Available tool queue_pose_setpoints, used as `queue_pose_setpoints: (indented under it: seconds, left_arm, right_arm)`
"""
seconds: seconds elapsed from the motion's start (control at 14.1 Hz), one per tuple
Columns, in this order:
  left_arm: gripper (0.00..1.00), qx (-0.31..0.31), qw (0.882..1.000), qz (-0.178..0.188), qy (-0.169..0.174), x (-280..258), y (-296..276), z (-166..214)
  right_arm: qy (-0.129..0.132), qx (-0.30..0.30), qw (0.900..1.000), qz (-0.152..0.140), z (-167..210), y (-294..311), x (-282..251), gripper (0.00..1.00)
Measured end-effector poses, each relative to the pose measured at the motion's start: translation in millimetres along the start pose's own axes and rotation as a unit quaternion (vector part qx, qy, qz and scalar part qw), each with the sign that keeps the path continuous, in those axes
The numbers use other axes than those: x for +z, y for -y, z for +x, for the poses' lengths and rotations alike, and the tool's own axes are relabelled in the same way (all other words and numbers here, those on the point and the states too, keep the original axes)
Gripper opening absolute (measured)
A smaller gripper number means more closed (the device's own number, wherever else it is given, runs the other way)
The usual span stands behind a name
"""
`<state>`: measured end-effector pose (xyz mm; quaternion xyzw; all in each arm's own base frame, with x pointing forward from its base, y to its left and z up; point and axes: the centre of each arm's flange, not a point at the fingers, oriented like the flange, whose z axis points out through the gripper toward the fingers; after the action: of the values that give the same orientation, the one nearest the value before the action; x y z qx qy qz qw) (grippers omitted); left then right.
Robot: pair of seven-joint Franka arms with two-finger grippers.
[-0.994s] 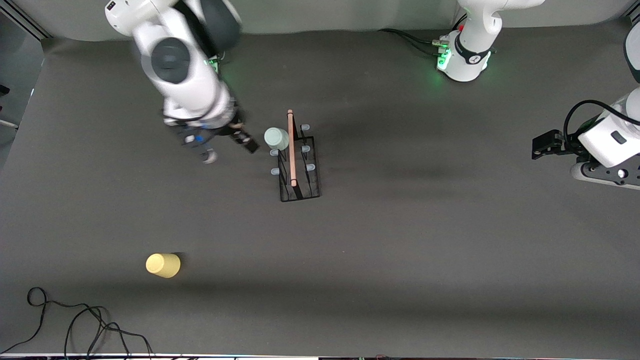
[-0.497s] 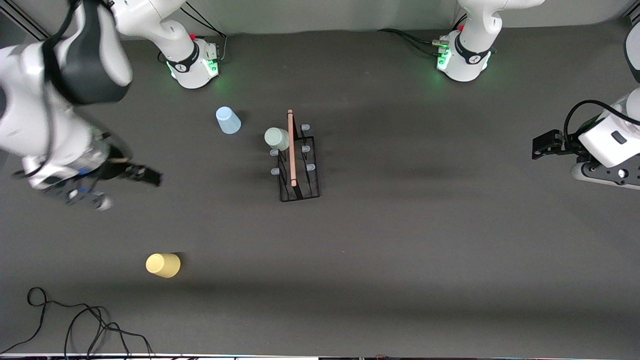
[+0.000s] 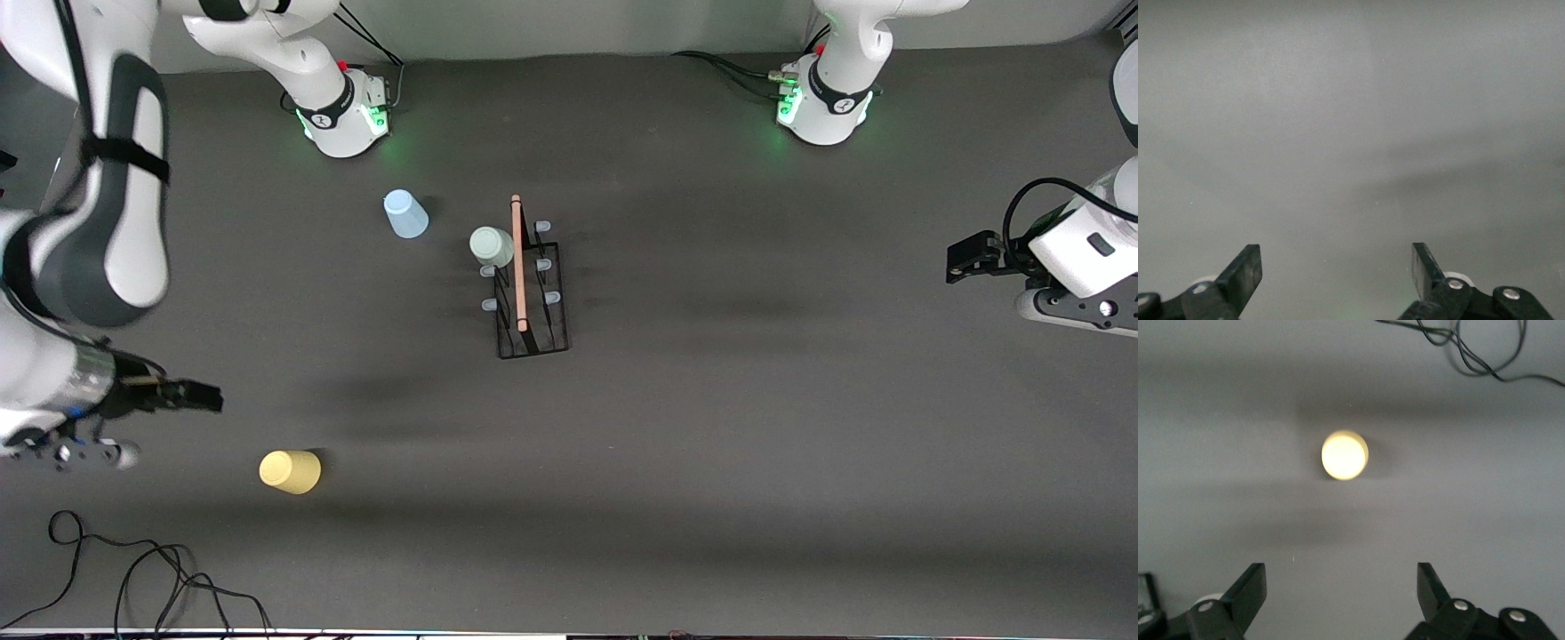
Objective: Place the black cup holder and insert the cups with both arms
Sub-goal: 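Reach the right gripper to the yellow cup and grasp it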
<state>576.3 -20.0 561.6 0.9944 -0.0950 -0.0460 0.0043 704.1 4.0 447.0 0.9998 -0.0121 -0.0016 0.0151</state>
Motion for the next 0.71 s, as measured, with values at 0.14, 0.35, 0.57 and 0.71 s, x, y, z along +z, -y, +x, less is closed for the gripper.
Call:
queue_pose_setpoints:
  seconds: [0.14,0.35,0.57,0.71]
  left_arm:
    - [1.0,0.0,1.0,0.0,0.0,0,0,0]
    - [1.0,0.0,1.0,0.0,0.0,0,0,0]
    - [1.0,0.0,1.0,0.0,0.0,0,0,0]
    - [1.0,0.0,1.0,0.0,0.0,0,0,0]
  right_arm:
    - [-0.012,-0.002,1.0,0.001,16,14,33,1.0]
    - [-0.011,0.004,1.0,0.003,30,23,92,1.0]
    - [-0.019,-0.008,1.0,0.004,40,23,149,1.0]
    - [-0.021,-0.013,1.0,0.016,42,14,182,1.0]
